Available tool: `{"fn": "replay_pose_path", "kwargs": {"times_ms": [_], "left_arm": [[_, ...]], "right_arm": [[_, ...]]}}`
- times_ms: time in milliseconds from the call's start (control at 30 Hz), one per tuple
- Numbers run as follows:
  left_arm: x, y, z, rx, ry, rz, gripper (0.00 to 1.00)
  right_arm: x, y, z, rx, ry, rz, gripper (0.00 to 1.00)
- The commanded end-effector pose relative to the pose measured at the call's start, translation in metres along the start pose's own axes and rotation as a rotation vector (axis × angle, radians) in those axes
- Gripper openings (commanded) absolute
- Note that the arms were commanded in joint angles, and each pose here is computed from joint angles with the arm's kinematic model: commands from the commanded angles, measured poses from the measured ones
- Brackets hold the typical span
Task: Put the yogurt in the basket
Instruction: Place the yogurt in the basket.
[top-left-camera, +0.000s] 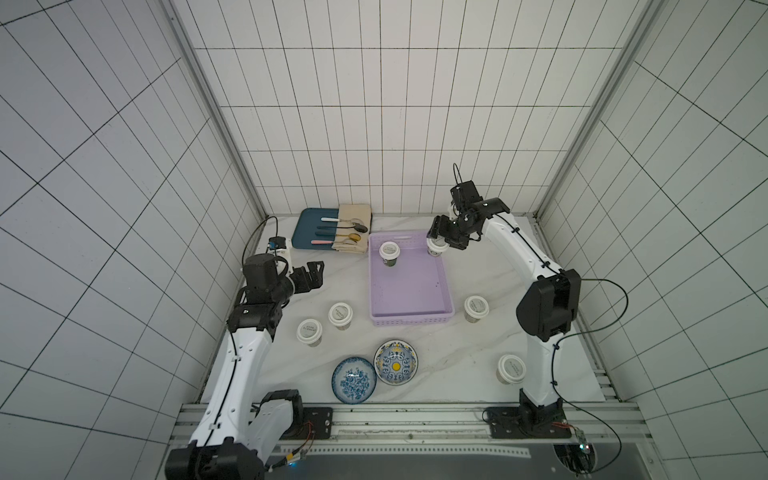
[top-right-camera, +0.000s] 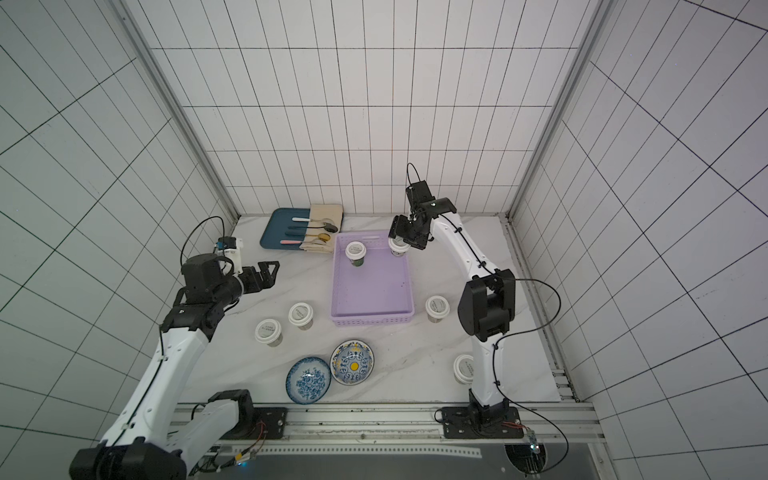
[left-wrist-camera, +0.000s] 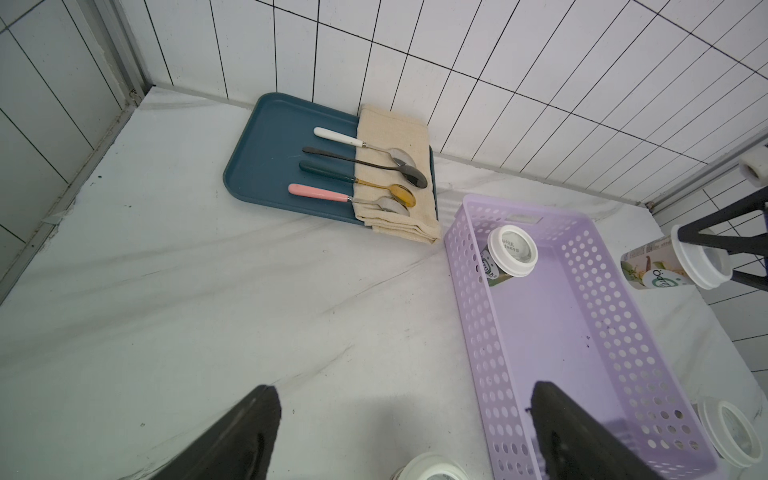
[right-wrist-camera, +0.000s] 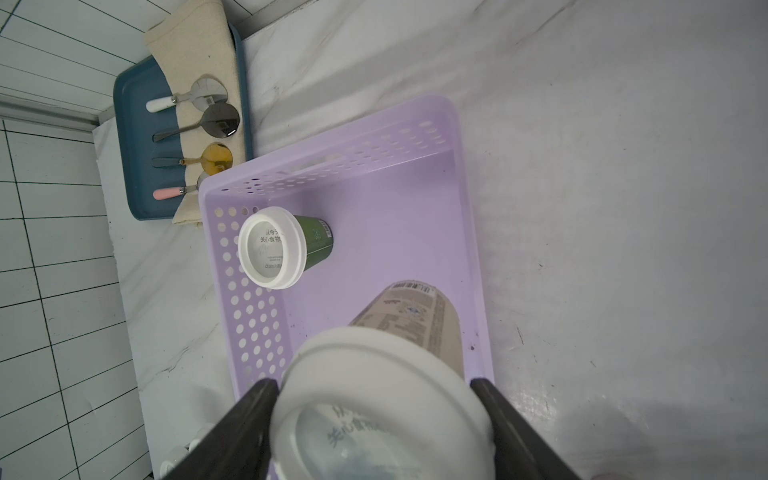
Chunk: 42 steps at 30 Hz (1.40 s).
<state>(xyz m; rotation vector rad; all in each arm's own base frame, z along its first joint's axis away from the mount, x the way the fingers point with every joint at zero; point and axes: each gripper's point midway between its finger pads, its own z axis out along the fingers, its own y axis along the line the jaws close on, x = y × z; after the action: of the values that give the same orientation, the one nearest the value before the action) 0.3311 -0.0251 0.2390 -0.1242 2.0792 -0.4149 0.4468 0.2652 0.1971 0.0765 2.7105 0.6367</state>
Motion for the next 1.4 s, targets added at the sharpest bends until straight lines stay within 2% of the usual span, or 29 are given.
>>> {"fn": "replay_pose_path", "kwargs": {"times_ms": [0, 567, 1200, 1367], "left_arm": [[-0.007, 0.001, -0.004, -0.008, -0.033, 0.014, 0.98], [-0.005, 0.002, -0.001, 0.001, -0.036, 0.021, 0.98], [-0.002, 0.005, 0.002, -0.009, -0.027, 0.019, 0.98], [-0.004, 0.008, 0.001, -0.028, -0.028, 0.018, 0.98]], "right_arm": [[0.001, 0.012, 0.012, -0.009, 0.024, 0.005, 0.73], [-0.007, 0.024, 0.096, -0.031, 0.073, 0.065, 0.72], [-0.002, 0.016, 0.141, -0.031, 0.108, 0.118, 0.72], [-0.003, 0.017, 0.138, -0.027, 0.100, 0.125, 0.84]]}}
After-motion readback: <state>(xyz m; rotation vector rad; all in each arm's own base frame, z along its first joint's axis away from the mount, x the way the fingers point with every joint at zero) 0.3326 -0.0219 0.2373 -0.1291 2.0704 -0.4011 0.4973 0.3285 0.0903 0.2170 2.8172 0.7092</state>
